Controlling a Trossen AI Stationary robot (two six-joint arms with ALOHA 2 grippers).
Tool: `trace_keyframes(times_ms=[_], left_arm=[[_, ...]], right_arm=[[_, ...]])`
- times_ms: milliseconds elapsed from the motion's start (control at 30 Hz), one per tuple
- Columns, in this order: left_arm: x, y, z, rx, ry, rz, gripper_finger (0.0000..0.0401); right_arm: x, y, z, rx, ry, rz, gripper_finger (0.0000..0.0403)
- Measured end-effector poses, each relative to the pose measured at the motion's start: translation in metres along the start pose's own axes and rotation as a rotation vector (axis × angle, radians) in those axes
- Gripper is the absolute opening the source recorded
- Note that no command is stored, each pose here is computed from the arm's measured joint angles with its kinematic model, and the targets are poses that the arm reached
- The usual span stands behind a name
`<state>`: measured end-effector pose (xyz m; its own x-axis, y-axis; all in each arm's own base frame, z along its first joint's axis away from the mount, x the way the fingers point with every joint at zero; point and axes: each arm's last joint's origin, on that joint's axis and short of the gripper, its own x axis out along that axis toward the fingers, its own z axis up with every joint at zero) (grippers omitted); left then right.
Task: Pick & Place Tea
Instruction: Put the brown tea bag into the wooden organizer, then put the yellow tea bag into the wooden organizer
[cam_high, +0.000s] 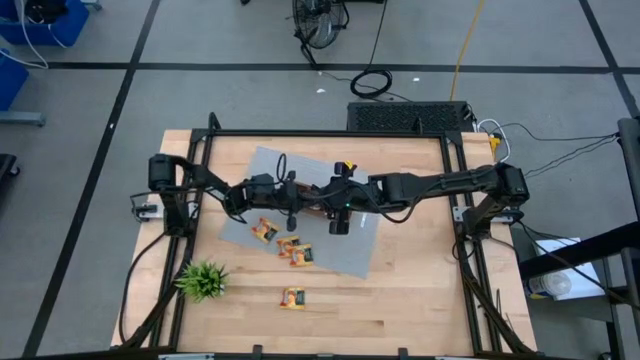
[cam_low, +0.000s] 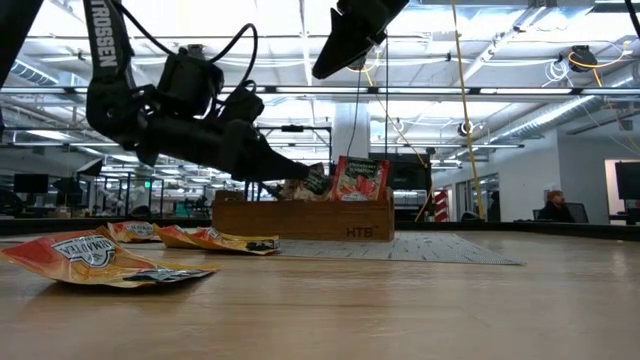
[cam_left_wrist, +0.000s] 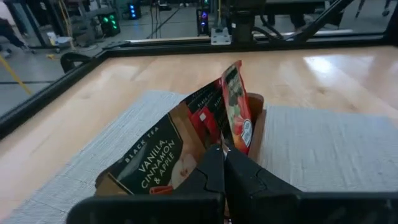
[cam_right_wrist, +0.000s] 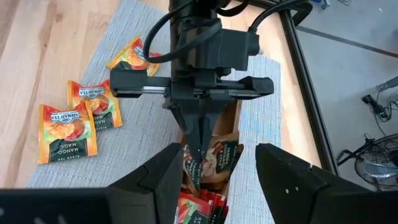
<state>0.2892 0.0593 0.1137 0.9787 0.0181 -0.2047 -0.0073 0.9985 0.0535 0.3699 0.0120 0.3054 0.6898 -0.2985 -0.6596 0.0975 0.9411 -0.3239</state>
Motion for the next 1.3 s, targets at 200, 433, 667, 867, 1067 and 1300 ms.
trace_keyframes(times_ms=[200,433,667,867,1067,1300], left_arm=[[0.0,-0.004,0.001,0.071,0.025,0.091,0.0003],[0.0,-0.005,-0.002,0.093,0.069,0.175,0.0006],[0.0,-0.005,-0.002,0.09,0.072,0.181,0.0017],[0.001,-0.006,-0.002,0.083,0.072,0.181,0.0063],[0.001,-0.011,-0.003,0.06,0.076,0.164,0.0151],[-0.005,-0.024,0.021,0.061,0.024,0.123,0.0239]], right_arm=[[0.0,0.0,0.0,0.0,0.001,0.001,0.0185],[0.0,0.0,0.0,0.0,0.001,0.002,0.0185],[0.0,0.0,0.0,0.0,0.0,0.005,0.0185],[0.0,0.0,0.0,-0.002,0.0,0.006,0.0185],[0.0,0.0,0.0,-0.012,0.001,0.006,0.0185],[0.0,0.0,-0.001,-0.009,0.008,0.008,0.0185]])
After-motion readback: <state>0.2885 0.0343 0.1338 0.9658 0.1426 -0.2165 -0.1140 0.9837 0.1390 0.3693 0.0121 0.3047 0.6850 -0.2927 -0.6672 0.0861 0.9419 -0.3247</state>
